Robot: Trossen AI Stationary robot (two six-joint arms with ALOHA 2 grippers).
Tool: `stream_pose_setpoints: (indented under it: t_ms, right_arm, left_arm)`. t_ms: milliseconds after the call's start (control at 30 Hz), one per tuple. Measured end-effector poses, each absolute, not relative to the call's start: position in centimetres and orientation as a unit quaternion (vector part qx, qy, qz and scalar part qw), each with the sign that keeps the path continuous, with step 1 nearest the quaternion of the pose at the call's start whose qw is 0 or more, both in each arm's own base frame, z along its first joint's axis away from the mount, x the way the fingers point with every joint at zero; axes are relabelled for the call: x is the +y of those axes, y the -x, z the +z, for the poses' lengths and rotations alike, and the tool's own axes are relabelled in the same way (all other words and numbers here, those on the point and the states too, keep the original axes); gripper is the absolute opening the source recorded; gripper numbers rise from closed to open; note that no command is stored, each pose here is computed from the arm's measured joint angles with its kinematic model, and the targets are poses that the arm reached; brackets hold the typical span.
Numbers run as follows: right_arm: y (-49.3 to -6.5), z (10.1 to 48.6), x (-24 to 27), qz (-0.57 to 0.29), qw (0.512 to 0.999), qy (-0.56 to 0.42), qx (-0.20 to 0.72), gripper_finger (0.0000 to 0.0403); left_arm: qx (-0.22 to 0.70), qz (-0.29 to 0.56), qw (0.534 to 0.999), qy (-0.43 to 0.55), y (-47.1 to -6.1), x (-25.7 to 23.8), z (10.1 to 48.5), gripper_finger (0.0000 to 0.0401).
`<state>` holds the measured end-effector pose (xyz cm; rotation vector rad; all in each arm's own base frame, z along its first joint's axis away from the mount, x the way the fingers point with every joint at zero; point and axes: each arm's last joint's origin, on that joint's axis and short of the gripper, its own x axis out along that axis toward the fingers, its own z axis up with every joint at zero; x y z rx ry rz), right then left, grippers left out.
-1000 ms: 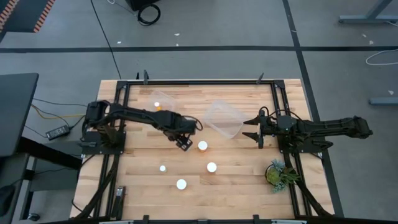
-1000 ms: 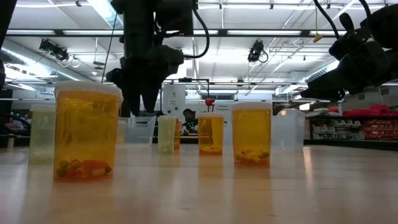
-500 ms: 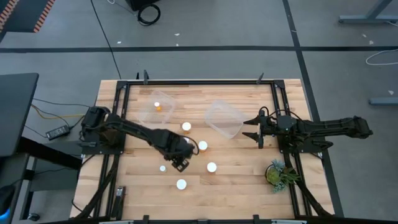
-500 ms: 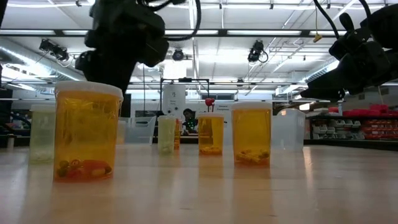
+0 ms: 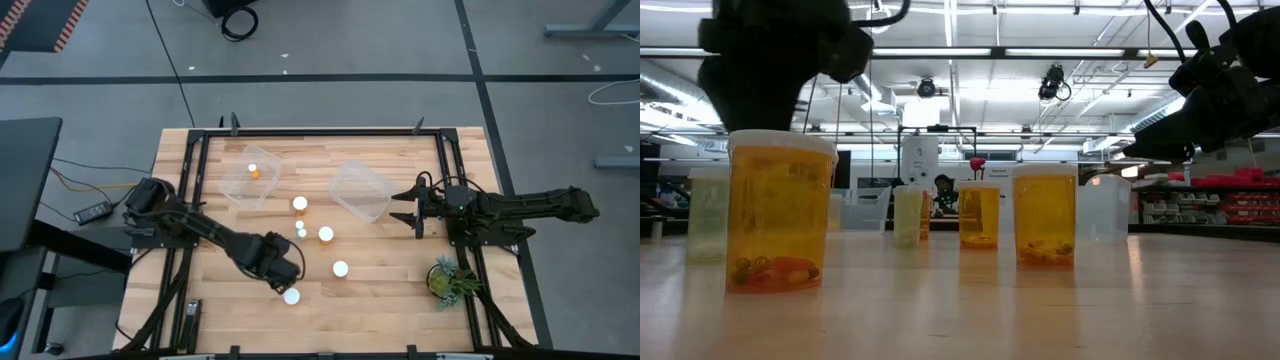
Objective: Pick and place medicine bottles into bin by pill shape (circle, oval)
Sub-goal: Put the small yellow pill bottle into the left transparent bin
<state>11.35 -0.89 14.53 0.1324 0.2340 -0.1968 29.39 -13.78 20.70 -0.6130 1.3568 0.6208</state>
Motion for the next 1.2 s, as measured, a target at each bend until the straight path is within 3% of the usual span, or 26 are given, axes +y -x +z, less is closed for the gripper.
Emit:
stream_pose_setpoints:
  t_ms: [333,1000,1200]
  right_arm:
    - [-11.3,14.5,-0.9,-0.098,0.986,-0.066,0.116,0.0276]
    - [-11.3,14.5,-0.9,-0.098,0.986,-0.066,0.116,0.0276]
    - [-11.3,14.5,-0.9,-0.098,0.986,-0.066,0.116,0.0276]
  left_arm:
    - [0.606,0.298,0.68,0.285,-28.3,-14.3,18.9,0.0213]
    - [0.607,0.294,0.678,0.291,-28.3,-14.3,18.9,0.0174]
    - [0.616,0.288,0.673,0.289,-28.2,-14.3,18.9,0.0179]
